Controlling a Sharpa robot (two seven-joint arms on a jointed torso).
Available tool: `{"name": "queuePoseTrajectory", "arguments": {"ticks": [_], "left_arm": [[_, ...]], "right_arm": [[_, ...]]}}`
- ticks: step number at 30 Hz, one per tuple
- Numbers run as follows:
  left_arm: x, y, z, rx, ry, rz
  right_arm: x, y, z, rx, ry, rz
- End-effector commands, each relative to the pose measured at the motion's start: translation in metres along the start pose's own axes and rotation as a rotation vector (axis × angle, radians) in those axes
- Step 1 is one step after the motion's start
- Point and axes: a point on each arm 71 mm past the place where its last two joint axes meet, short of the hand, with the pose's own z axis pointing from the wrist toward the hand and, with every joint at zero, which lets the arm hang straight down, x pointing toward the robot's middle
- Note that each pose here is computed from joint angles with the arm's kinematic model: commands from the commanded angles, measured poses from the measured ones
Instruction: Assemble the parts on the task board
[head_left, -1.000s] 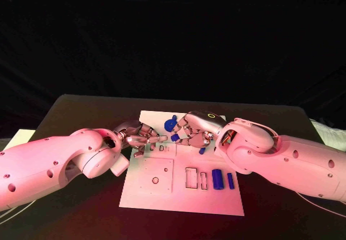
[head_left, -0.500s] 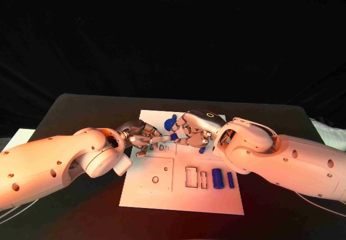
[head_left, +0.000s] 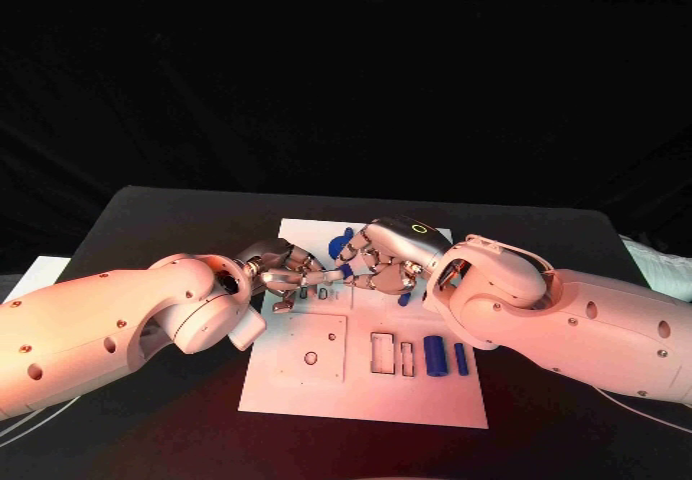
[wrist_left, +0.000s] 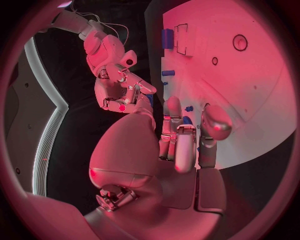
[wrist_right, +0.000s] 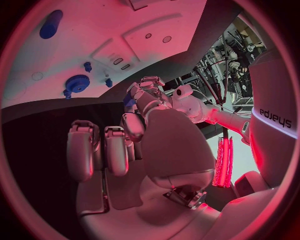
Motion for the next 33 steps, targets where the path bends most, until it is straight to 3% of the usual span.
{"name": "queuePoseTrajectory", "arguments": {"ticks": [1,33], "left_arm": [[0.0002,-0.0005,0.0006,0.0,-0.006,-0.002],[-0.0038,0.003,0.0001,-0.023,-0.017,-0.034]], "right_arm": [[-0.003,0.0032,-0.0003,-0.016,-0.04,-0.011],[-0.0034,0.0092,-0.0026,-0.033,-0.043,-0.019]]}}
